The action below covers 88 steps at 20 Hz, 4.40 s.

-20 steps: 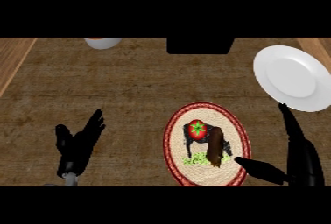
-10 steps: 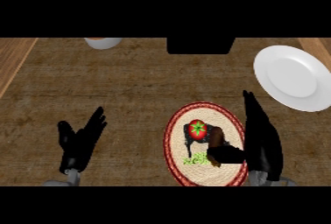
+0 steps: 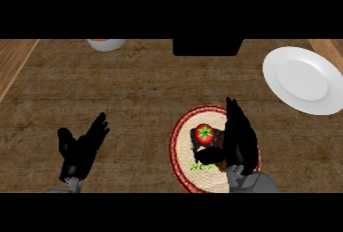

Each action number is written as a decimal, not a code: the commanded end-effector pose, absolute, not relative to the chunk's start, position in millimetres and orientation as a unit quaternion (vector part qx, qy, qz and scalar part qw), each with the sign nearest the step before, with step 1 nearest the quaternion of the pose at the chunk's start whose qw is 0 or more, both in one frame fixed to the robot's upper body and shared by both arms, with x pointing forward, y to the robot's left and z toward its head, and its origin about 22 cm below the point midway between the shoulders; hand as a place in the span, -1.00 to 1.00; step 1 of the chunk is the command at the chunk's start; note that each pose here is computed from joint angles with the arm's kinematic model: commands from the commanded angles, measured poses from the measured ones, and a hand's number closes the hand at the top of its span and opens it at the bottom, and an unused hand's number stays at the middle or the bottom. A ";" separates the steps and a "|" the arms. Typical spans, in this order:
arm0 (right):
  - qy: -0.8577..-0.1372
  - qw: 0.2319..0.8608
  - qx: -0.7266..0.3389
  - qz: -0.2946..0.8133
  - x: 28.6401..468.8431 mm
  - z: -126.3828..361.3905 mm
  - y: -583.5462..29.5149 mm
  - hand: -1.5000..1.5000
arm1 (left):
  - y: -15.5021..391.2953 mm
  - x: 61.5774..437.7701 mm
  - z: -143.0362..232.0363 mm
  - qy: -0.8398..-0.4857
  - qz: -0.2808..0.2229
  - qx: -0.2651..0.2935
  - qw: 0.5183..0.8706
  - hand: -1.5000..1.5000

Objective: Pick the tomato from the placemat and place it in the plate

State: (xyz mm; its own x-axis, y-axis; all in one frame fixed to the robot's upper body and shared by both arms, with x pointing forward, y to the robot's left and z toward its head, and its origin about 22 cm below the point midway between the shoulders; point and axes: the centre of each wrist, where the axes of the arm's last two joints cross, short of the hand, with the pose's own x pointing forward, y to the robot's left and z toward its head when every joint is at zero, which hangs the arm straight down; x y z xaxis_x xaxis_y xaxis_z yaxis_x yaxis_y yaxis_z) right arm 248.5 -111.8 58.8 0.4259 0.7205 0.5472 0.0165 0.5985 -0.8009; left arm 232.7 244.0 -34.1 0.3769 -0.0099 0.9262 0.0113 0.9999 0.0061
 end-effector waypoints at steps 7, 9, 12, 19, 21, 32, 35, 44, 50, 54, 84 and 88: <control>-0.455 0.761 -0.400 0.234 265.1 50.2 -90.8 -1.00 | 241.7 242.4 -30.0 -0.556 -0.002 0.004 0.831 0.00; -0.427 0.766 -0.411 0.247 264.1 25.0 -94.2 -1.00 | 216.3 251.0 -36.2 -0.558 -0.002 -0.001 0.830 0.00; -0.408 0.765 -0.432 0.247 274.3 22.3 -88.6 -1.00 | 234.4 231.6 -23.4 -0.562 -0.004 -0.003 0.827 0.00; -0.412 0.774 -0.412 0.249 282.3 15.5 -99.0 -1.00 | 230.6 226.8 -24.3 -0.562 -0.004 0.007 0.827 0.00; -0.408 0.775 -0.406 0.261 273.6 2.8 -107.6 -1.00 | 232.1 240.0 -32.1 -0.558 -0.007 0.006 0.830 0.00; -0.385 0.751 -0.416 0.340 277.0 -32.4 -98.4 1.00 | 241.7 220.6 -42.3 -0.562 -0.005 0.007 0.827 0.00; -0.389 0.739 -0.424 0.350 293.3 -30.4 -102.3 1.00 | 243.8 236.5 -33.6 -0.564 -0.006 -0.003 0.826 0.00; -0.553 0.623 -0.398 0.385 251.0 -15.2 -117.7 1.00 | 244.2 222.1 -40.7 -0.555 0.001 0.005 0.832 0.00; -0.701 0.488 -0.327 0.404 224.2 14.7 -156.4 1.00 | 235.2 227.4 -36.8 -0.554 0.004 0.007 0.833 0.00; -0.739 0.485 -0.348 0.313 211.6 43.1 -194.3 1.00 | 241.4 226.8 -38.9 -0.552 0.006 0.014 0.834 0.00; -0.730 0.517 -0.447 0.025 345.4 38.8 -444.7 1.00 | 222.5 237.3 -31.1 -0.567 -0.020 -0.013 0.824 0.00; -0.735 0.508 -0.449 0.016 340.3 52.8 -471.2 1.00 | 225.7 237.5 -28.8 -0.569 -0.027 -0.009 0.822 0.00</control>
